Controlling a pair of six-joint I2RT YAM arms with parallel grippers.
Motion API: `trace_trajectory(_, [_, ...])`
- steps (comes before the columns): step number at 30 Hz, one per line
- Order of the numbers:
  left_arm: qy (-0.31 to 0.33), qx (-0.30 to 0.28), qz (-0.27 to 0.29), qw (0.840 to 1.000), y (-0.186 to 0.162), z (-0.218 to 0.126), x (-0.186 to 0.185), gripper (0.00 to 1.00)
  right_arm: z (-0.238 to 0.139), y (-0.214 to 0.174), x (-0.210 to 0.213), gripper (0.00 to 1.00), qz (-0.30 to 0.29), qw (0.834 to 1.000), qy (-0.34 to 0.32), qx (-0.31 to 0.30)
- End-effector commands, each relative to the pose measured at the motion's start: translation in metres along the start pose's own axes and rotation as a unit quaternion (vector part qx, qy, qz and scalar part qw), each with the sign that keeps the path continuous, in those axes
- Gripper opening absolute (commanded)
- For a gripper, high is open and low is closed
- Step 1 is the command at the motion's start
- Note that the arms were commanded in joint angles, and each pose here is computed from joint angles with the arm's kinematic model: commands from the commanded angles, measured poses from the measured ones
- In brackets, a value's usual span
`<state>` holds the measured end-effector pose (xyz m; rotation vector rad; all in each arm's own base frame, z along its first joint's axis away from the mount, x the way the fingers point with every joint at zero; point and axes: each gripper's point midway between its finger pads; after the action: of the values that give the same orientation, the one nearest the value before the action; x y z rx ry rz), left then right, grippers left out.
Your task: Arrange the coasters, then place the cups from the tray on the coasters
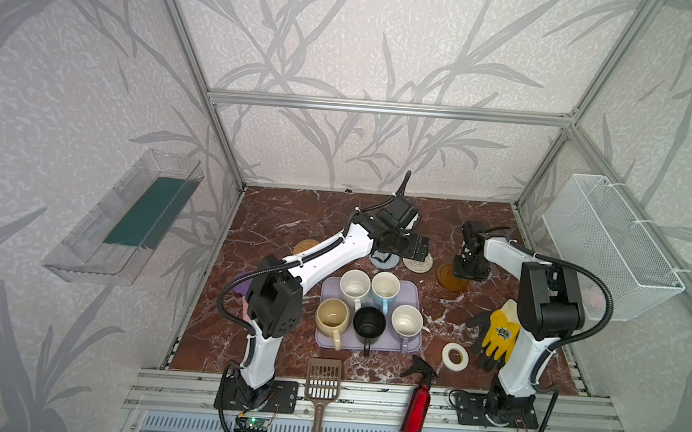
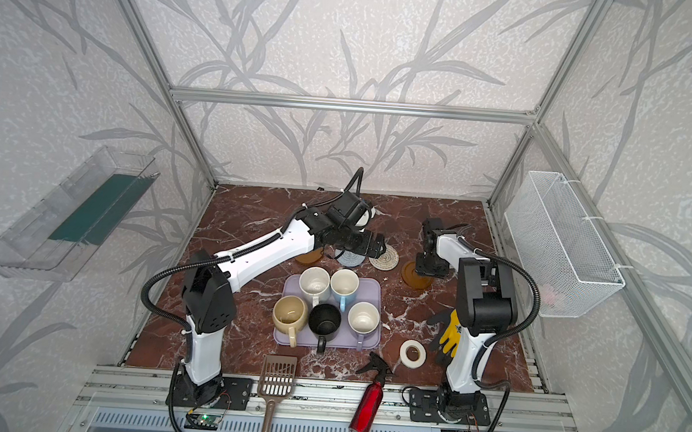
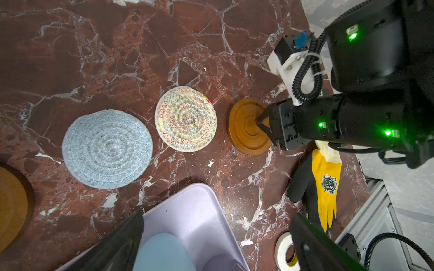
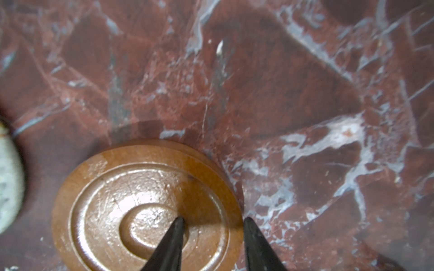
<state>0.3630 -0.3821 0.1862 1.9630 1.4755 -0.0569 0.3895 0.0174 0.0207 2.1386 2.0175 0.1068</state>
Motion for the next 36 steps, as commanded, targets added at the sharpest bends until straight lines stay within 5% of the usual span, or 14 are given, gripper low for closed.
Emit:
trace_trajectory(1, [-0.002, -0.02, 0.005, 1.0, 0.007, -0.016, -0.004, 0.99, 0.008, 0.001, -0.007, 0.42, -0.002, 1.0, -0.02, 0.02])
trace_trajectory(36, [0.002, -0.027, -0.001, 1.0, 0.006, -0.019, 0.0, 0.99, 0.021, 0.041, 0.007, 0.4, -0.011, 1.0, 0.001, 0.017])
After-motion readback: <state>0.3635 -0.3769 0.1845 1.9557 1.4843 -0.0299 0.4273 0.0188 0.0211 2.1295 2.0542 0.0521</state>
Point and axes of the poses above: each gripper's point midway between its finger pads, its own z axis out along the fingers, its own x axis along the line the jaws close on, y = z × x, and after that the axes turned 4 degrees about -z, right-handed
